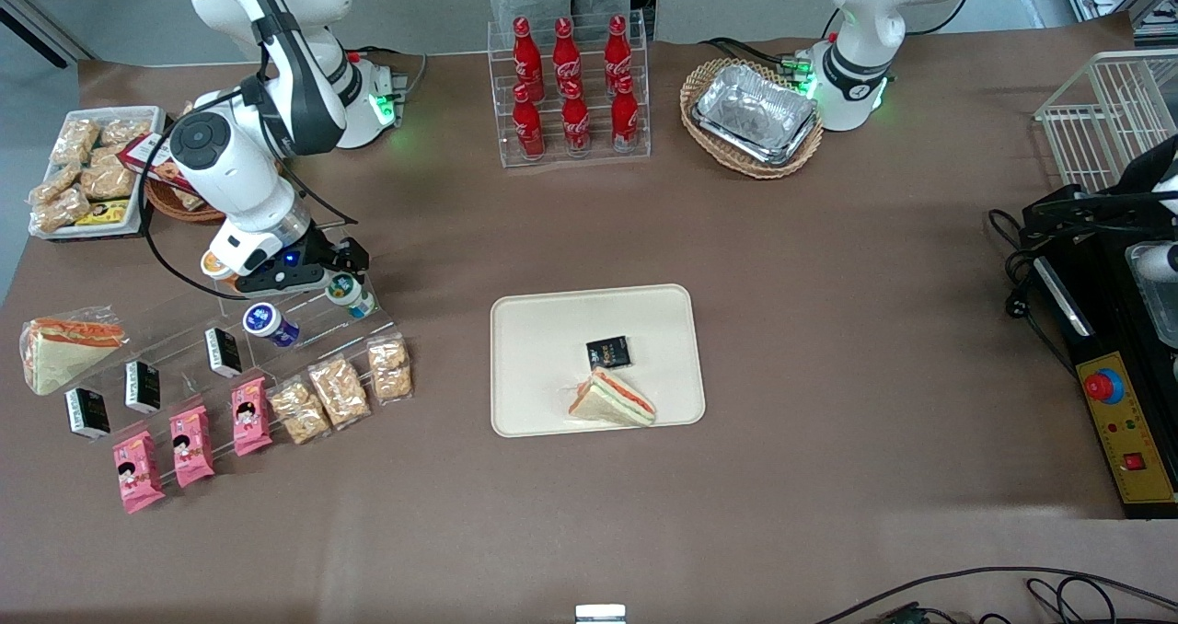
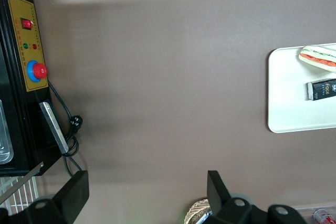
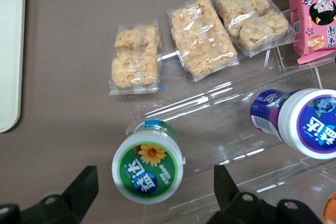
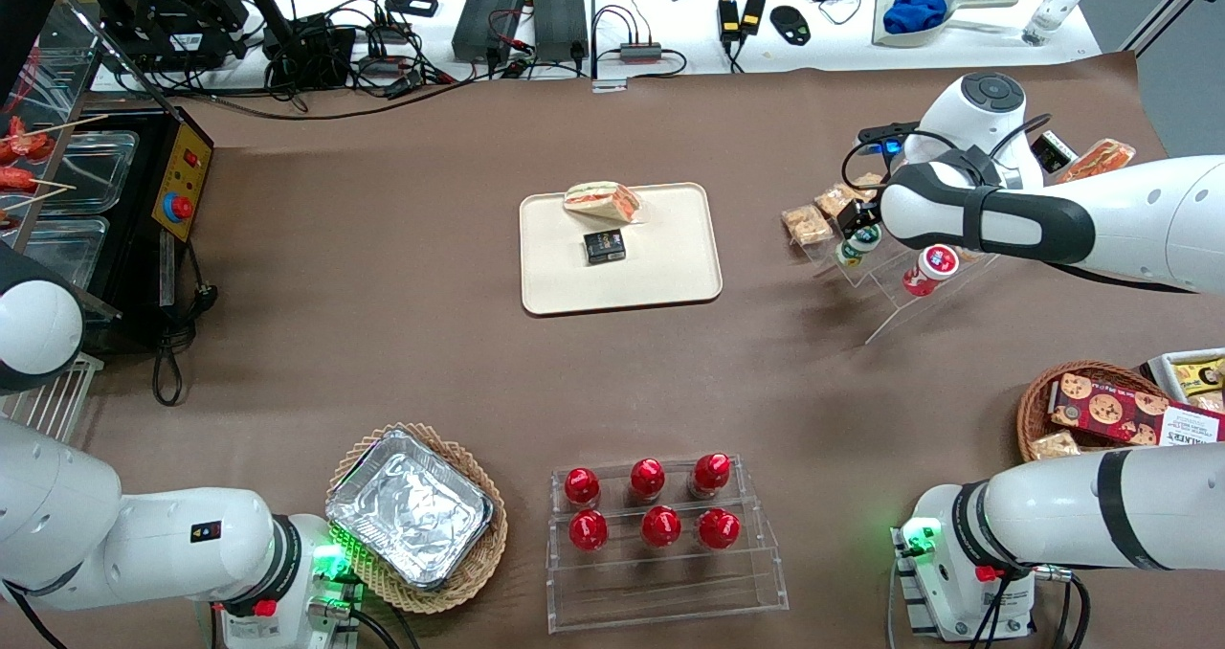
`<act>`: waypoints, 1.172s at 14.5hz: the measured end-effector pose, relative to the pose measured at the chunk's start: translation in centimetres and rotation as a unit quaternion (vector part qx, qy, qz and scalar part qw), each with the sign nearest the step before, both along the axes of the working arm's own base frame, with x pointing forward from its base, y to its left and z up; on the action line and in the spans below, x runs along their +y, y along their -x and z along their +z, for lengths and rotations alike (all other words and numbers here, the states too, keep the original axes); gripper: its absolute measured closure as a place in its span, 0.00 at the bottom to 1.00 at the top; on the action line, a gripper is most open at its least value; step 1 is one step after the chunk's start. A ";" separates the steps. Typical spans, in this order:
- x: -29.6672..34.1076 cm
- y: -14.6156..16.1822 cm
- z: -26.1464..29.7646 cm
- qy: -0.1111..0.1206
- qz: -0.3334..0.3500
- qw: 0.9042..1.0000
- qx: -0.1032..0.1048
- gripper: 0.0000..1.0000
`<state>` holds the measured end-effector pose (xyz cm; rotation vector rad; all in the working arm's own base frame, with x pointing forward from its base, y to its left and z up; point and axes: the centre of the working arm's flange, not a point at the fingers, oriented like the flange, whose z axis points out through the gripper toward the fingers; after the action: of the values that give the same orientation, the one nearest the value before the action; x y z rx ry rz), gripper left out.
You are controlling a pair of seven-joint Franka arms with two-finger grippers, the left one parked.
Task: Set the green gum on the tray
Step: 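Lower the right gripper and close it on the green gum bottle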
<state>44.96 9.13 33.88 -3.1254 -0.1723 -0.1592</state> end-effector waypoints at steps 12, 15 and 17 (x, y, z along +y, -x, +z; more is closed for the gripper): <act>1.7 0.9 -1.5 -0.001 0.009 1.000 -0.006 0.25; 1.7 0.9 -1.6 -0.001 0.009 1.000 -0.006 0.29; 1.7 0.9 -1.6 -0.001 0.009 1.000 -0.008 0.40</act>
<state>44.03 10.79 32.27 -3.1208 -0.1995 -0.1830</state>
